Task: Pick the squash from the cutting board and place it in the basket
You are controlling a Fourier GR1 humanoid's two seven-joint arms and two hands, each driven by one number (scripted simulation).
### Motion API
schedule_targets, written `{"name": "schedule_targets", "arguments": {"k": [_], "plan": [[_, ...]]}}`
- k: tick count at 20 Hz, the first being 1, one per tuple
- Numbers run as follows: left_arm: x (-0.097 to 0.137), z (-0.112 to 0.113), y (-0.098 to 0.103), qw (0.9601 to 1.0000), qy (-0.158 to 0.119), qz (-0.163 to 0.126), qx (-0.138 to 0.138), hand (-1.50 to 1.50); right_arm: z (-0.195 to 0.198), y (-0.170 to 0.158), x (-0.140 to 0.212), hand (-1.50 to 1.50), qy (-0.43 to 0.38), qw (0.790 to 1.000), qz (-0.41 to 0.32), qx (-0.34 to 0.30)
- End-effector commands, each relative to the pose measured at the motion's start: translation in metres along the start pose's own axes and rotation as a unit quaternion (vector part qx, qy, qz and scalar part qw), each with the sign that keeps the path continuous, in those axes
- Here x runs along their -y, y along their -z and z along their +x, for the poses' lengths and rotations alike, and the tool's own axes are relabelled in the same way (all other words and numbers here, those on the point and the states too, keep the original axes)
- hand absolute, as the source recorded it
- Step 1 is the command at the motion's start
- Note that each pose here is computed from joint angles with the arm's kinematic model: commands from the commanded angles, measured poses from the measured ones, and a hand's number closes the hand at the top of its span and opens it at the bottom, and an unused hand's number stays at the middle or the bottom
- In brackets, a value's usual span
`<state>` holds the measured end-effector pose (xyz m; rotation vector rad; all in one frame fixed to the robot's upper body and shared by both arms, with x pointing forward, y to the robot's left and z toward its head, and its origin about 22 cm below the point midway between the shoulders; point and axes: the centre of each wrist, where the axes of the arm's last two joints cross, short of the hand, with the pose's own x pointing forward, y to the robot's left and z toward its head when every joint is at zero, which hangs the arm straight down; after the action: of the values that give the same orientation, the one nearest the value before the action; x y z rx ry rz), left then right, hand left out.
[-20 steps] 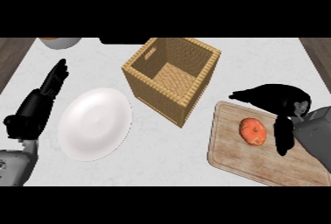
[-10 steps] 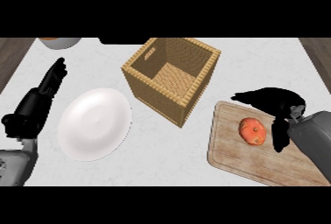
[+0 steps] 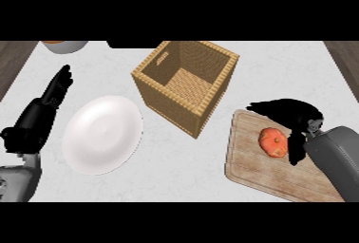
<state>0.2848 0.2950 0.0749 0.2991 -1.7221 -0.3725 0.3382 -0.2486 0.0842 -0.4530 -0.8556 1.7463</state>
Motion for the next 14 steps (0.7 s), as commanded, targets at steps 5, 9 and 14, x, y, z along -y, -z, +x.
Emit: {"name": "schedule_targets", "arguments": {"k": [5,9,14], "plan": [[0.0,0.007,0.005,1.0,0.003,0.002,-0.002,0.0,-0.012,0.004,-0.039,-1.5,0.014,1.0,-0.002,0.001],[-0.007,-0.004,0.002,1.0,-0.006,-0.003,-0.005,0.0,-0.002,0.008,-0.034,-1.5,0.013,1.0,0.015,-0.003],[-0.005,0.003,-0.009,1.0,-0.001,-0.004,0.002,0.0,-0.018,0.015,-0.061,-1.5,0.01,1.0,0.007,-0.017]]}}
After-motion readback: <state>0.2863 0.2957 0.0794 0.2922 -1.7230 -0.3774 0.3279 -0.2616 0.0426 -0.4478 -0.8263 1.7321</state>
